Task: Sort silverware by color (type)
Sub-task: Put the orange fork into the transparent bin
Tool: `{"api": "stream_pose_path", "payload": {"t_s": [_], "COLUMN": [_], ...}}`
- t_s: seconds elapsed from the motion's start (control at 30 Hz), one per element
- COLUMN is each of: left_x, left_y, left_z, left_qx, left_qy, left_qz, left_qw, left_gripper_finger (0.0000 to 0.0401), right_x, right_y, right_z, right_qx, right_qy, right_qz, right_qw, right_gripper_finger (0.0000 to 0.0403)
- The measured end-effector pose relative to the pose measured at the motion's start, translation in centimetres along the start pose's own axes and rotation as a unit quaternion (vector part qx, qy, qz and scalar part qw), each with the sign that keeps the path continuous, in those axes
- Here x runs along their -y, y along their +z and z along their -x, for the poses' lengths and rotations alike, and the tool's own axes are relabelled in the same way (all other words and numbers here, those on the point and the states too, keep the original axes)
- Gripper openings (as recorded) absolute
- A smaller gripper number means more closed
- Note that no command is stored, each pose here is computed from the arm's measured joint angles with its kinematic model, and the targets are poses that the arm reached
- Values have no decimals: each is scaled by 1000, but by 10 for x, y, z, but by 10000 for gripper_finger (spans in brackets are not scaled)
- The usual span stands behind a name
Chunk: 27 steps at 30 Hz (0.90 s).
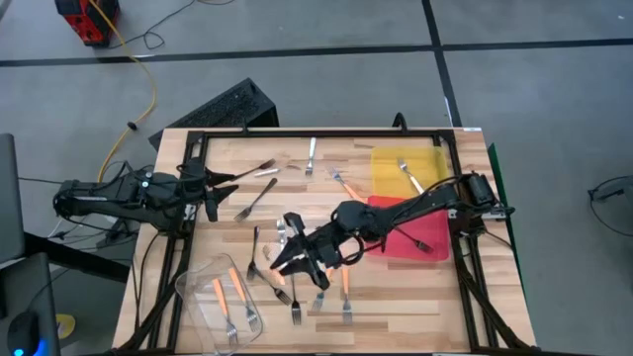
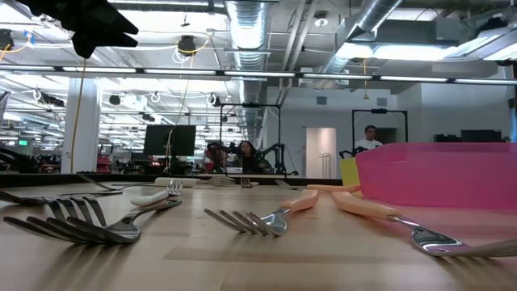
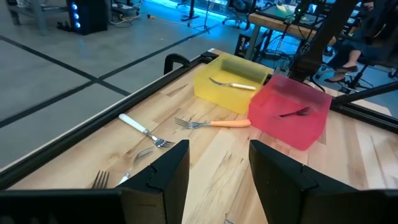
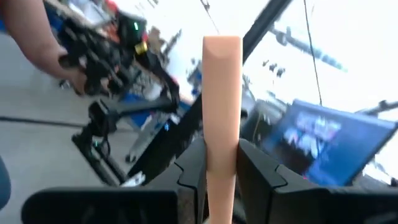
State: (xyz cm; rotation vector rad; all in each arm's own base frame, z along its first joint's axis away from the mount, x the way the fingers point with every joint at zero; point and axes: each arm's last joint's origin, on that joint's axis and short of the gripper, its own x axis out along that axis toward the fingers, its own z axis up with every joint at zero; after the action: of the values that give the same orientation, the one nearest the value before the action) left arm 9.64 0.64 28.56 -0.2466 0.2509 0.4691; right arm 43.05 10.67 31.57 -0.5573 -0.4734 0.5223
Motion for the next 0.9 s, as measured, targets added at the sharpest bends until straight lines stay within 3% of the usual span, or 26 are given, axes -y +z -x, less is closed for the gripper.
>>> {"api": "stream_pose_path", "payload": {"t_s": [0.13,0.37,0.47,0.9], "left_x": [0,0,0,0], "left_y": [0,0,0,0], "left_z": [0,0,0,0], "left_qx": [0,0,1,0], "left_qy": [0,0,0,0], "left_qz": [1,2,2,2], "left_qw": [1000,1000,1000,1000], "left_gripper_finger": [151,151,151,151], "right_x": [-7,-11,-12,-17], "right_y": [-7,-21,-26,-80], "right_z": [-4,-20,-29,-85], "right_qx": [64,77,104,162], "right_qy": [-4,3,45,126], "right_qz": [0,-1,-15,-83], "right_qw": [998,997,993,975], "right_gripper_finger": [92,92,92,92]}}
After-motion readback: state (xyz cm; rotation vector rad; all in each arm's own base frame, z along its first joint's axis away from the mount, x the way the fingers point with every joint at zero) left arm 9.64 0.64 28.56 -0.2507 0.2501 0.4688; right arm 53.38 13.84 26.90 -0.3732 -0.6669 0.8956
